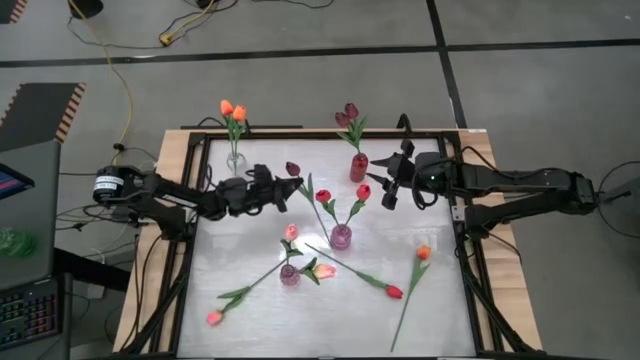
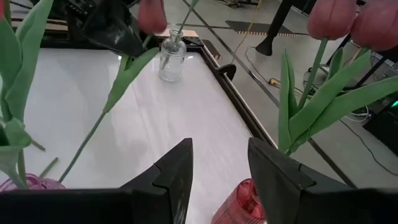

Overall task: Sort flowers into vase by color
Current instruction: Put the dark red flower into the red vase

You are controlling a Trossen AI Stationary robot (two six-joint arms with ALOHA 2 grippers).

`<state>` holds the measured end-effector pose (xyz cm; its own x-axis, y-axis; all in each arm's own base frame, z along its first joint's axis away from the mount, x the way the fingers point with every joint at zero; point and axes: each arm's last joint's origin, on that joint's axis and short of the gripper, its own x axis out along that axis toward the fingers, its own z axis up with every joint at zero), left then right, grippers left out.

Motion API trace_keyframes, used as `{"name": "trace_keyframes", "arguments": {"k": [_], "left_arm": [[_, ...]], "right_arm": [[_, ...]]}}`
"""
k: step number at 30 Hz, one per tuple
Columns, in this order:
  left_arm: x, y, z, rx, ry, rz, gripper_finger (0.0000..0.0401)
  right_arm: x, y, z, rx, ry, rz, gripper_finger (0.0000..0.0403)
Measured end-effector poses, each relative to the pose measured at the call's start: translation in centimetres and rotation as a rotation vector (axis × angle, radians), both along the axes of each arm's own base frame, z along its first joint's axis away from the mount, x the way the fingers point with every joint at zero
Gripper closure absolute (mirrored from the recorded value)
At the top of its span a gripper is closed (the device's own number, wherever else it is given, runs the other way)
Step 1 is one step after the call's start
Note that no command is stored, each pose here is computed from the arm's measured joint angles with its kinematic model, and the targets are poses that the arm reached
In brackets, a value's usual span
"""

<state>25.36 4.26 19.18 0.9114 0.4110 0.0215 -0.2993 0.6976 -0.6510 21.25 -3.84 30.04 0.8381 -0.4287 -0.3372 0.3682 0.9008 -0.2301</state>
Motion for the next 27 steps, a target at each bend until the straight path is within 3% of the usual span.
{"name": "trace_keyframes", "arguments": {"k": [9,22,27], "left_arm": [[2.1,0.4,3.3,0.214,-0.001,-0.074,0.0401],[5.0,2.6,8.1,0.419,0.176,-0.092,0.0401],[5.6,3.0,10.6,0.528,0.183,-0.071,0.0401]], "right_arm": [[0.1,0.0,0.2,0.006,-0.021,-0.003,0.0223],[0.1,0.0,0.4,0.002,-0.045,-0.002,0.0223],[0.1,0.0,0.4,0.002,-0.044,-0.001,0.0223]]}}
